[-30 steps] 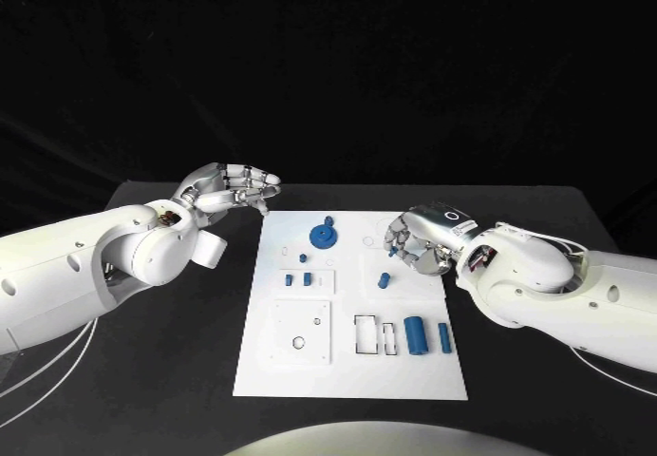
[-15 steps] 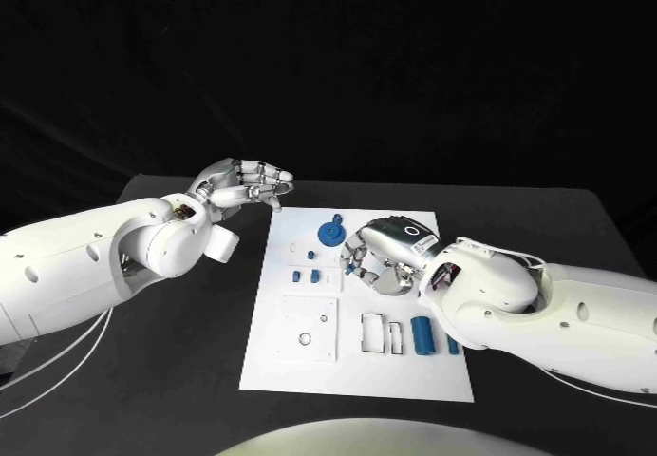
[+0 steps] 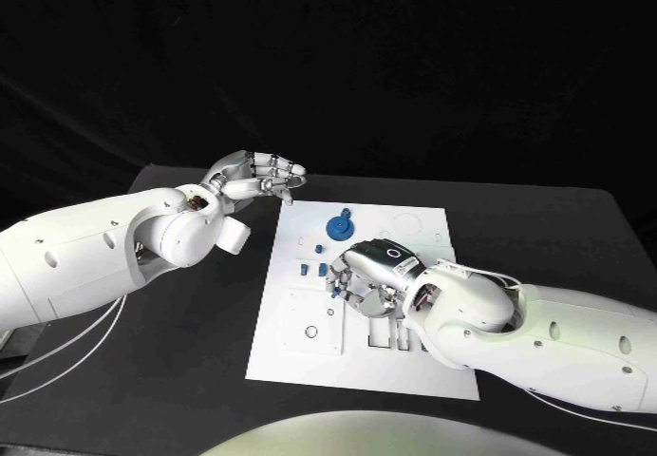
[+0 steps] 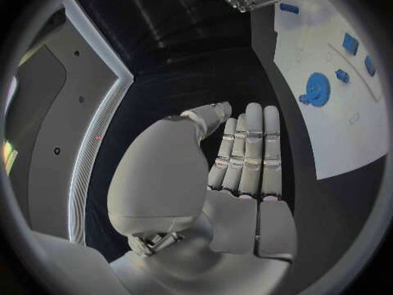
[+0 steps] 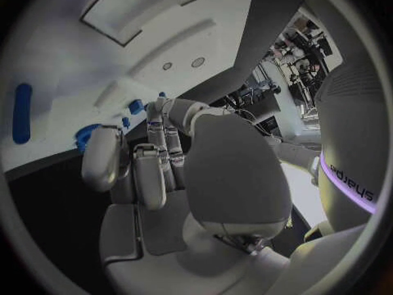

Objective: Assemble the parts on the task board

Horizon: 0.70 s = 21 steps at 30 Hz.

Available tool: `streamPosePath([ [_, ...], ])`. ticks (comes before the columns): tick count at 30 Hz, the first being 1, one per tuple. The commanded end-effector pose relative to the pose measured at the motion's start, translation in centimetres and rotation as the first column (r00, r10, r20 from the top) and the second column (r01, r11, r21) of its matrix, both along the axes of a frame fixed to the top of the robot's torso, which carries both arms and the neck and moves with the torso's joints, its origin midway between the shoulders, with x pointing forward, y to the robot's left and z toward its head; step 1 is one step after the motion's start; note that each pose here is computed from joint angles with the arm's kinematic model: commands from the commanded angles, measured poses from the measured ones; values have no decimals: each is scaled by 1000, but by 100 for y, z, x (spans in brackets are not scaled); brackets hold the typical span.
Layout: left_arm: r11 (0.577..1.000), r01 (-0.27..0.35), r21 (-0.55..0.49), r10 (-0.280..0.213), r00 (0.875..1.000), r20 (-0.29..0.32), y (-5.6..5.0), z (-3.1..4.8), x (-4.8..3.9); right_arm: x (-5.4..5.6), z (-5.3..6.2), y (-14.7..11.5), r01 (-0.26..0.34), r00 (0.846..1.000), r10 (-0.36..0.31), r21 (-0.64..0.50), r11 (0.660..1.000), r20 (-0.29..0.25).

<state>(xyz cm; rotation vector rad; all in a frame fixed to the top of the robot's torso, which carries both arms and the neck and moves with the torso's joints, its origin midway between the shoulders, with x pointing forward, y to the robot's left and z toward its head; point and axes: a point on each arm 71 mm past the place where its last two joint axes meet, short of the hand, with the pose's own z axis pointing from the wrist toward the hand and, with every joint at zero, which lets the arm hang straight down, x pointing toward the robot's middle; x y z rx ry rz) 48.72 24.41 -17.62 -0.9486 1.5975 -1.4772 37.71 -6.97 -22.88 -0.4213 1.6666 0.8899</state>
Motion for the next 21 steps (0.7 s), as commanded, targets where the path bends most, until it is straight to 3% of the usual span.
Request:
streamPosePath([
  [1,1000,16,-12,-16,1000,12,-33,18,-3,-13,-52,30,-22,1000,22,-20,1000,-17],
  [11,1000,23,-12,-23,1000,8,-46,13,-3,-34,-171,67,-27,999,26,-43,999,-40],
  [21,1000,26,-11,-26,1000,4,-46,9,-2,-48,-214,82,-31,998,28,-52,998,-49],
])
